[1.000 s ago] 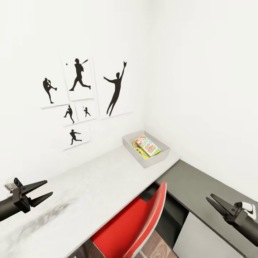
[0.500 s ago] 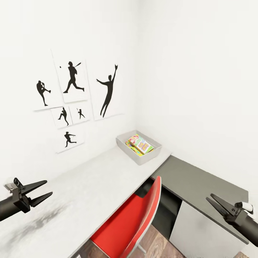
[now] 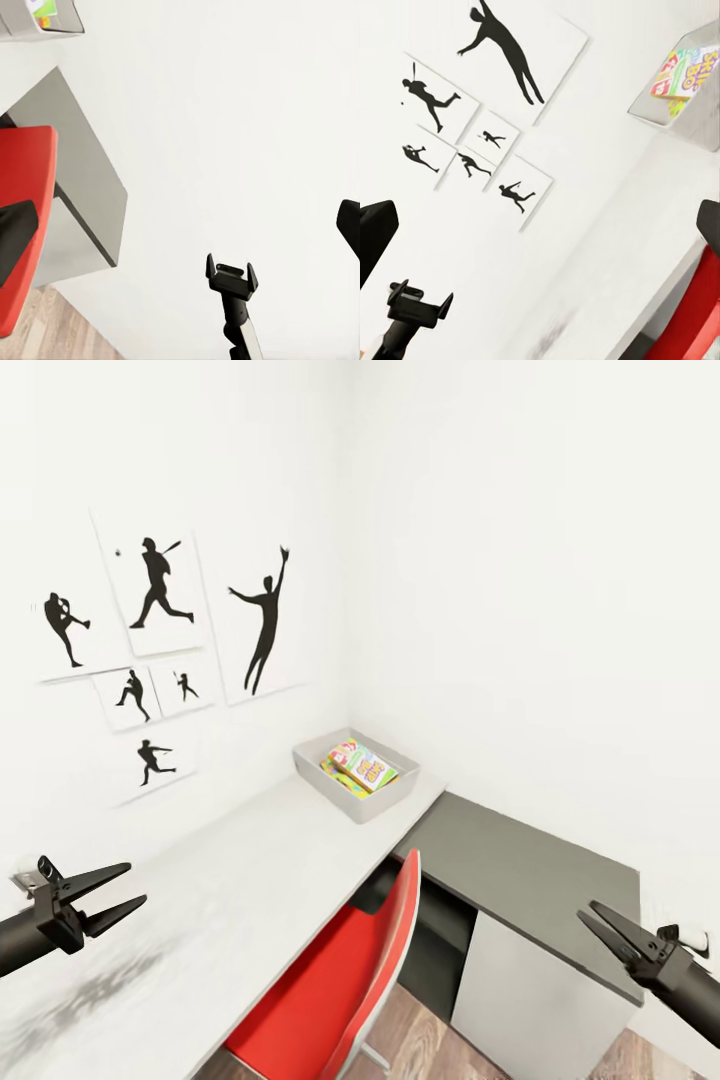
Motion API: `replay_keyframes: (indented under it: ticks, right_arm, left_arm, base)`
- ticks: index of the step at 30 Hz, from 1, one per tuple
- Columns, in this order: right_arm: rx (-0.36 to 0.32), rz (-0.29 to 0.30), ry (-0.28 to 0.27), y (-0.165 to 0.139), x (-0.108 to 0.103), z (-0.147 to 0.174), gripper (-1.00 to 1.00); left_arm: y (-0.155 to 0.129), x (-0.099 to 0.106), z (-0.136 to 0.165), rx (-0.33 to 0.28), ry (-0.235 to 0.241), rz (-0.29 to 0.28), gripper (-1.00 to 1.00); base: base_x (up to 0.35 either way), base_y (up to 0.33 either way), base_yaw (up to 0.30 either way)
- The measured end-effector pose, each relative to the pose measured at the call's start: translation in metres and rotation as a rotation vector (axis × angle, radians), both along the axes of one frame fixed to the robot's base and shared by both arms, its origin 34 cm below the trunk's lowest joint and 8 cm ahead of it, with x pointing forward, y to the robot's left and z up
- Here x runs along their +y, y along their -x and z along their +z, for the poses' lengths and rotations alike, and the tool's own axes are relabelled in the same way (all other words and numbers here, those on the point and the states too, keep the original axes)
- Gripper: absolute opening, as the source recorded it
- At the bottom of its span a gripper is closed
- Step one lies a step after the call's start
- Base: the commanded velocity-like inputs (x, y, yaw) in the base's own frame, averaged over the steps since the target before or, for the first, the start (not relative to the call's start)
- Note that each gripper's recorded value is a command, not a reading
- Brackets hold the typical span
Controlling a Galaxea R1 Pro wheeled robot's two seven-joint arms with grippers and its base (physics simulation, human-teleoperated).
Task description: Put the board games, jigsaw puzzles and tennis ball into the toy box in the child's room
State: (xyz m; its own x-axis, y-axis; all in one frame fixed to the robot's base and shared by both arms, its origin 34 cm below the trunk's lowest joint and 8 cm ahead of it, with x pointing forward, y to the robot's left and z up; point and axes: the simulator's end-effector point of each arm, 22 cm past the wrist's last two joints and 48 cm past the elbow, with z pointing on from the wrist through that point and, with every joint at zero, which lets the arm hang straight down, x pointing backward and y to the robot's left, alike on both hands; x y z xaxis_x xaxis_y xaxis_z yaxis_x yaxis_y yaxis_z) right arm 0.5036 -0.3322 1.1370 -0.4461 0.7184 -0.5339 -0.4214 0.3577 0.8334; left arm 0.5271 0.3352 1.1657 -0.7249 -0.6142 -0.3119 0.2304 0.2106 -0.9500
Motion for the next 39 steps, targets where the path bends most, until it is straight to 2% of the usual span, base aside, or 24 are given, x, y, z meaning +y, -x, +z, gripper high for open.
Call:
replay_keyframes:
  ticks: [39]
  right_arm:
    - [-0.04, -0.017, -0.002, 0.006, -0.007, 0.016, 1.0]
  left_arm:
    - [0.008, 0.0, 0.019, -0.045, 0.0, 0.001, 1.0]
  base:
    - [-0.032, -0.03, -0.222]
